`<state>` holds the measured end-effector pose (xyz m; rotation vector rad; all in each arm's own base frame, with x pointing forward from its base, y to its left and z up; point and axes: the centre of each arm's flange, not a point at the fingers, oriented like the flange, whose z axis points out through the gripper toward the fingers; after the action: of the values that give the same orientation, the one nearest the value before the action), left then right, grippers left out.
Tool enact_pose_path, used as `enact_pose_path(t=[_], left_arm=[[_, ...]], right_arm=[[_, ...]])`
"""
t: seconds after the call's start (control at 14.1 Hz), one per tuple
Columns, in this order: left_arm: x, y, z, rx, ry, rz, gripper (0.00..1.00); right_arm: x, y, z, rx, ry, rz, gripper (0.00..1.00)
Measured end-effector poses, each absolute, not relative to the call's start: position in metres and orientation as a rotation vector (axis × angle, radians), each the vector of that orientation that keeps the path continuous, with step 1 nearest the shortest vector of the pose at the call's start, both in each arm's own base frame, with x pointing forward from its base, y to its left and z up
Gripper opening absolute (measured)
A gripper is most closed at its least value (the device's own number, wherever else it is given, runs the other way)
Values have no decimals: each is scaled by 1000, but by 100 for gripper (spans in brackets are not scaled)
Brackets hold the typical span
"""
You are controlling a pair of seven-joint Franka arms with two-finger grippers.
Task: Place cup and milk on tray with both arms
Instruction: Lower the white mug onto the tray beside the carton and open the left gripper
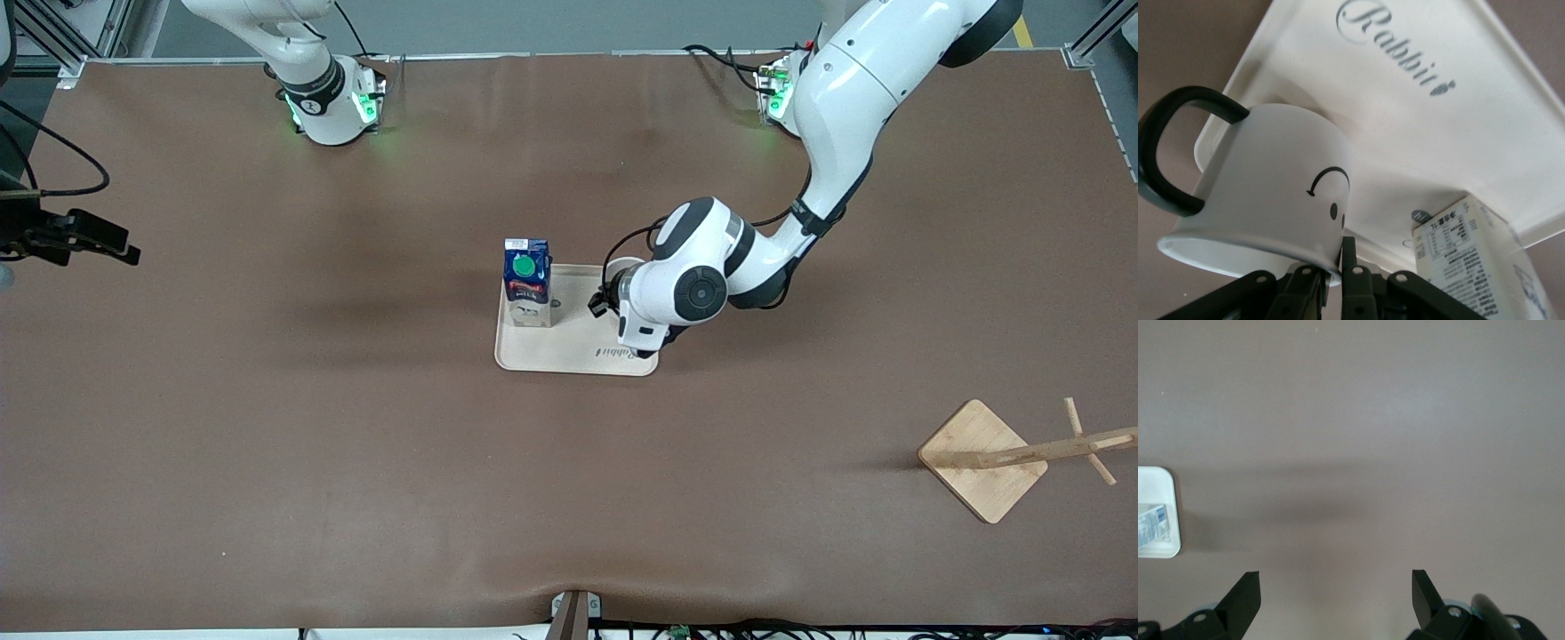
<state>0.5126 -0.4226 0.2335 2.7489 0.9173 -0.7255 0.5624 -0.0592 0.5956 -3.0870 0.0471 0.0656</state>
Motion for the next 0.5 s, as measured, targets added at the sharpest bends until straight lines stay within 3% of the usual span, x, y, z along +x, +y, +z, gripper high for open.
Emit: enact_pose_path(t=[0.07,0.14,0.5], left_arm=[[510,-424,234,2759,909,-741,10],[508,-425,234,2766,904,-755,16],[514,-425,244,2766,898,-759,65]], right_arm=[[563,-60,603,-3092,46,44,100],[562,-60,611,-3097,45,36,100],[542,-82,621,-3090,101,153,100]])
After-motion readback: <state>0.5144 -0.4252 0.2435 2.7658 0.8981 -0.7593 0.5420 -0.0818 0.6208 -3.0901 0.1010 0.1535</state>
